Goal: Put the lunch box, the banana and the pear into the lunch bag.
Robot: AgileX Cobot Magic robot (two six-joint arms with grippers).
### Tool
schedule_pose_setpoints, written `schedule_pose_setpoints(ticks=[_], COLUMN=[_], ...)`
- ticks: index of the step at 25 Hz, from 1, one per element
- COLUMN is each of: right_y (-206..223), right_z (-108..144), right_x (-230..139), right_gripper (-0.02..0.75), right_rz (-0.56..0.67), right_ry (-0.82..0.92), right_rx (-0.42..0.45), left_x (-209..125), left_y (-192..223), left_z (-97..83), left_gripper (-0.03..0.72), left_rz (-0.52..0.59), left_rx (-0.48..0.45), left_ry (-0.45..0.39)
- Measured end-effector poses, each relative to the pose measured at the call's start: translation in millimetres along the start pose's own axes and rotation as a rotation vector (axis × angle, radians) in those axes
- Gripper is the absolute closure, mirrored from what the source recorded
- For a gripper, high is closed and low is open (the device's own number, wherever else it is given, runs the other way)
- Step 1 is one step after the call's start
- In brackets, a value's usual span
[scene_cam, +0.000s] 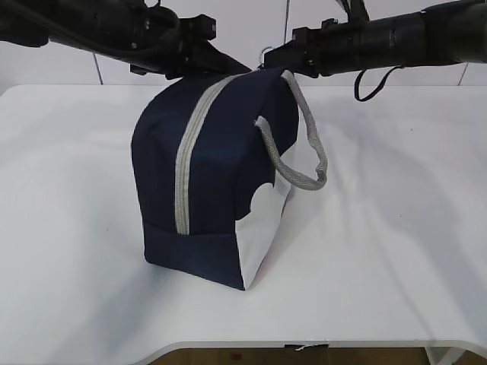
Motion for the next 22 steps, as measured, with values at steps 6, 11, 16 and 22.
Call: schedule_pose_setpoints(ticks=[6,11,16,22], right_y=[0,0,0,-1], right_z=[-5,-6,-8,-11], right_x=[-4,-5,-11,-17], right_gripper=[0.731,0.731,0.731,0.731], right_rz=[0.04,0.053,0.102,0.153], right_ry=[0.014,0.018,0.031,0.048], right_rx=[-0.053,-0.063,-0.077,-0.097], left_x=[0,0,0,-1], left_y=[-1,-1,-1,-3], left_z=[-4.9,-10.6,-13.8,-18.7], left_gripper=[0.621,0.622,0.622,0.622], left_rz=[0.001,-0.007,-0.003,0.002], left_rx=[-0.043,-0.099,-0.133,-0.175], left_ry=[0.027,0.048,0.048,0.065])
Point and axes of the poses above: a point on each arm's last joint axis where the gripper is mounted, y pointing out along that axis toward the gripper, z along the wrist's bending axis when the last joint is at zero, x = y × z, the point moved 1 cm from there along y, pointing out along that axis toward the gripper, and after that the axes turned 11 degrees about -y, right-handed, at the moved point
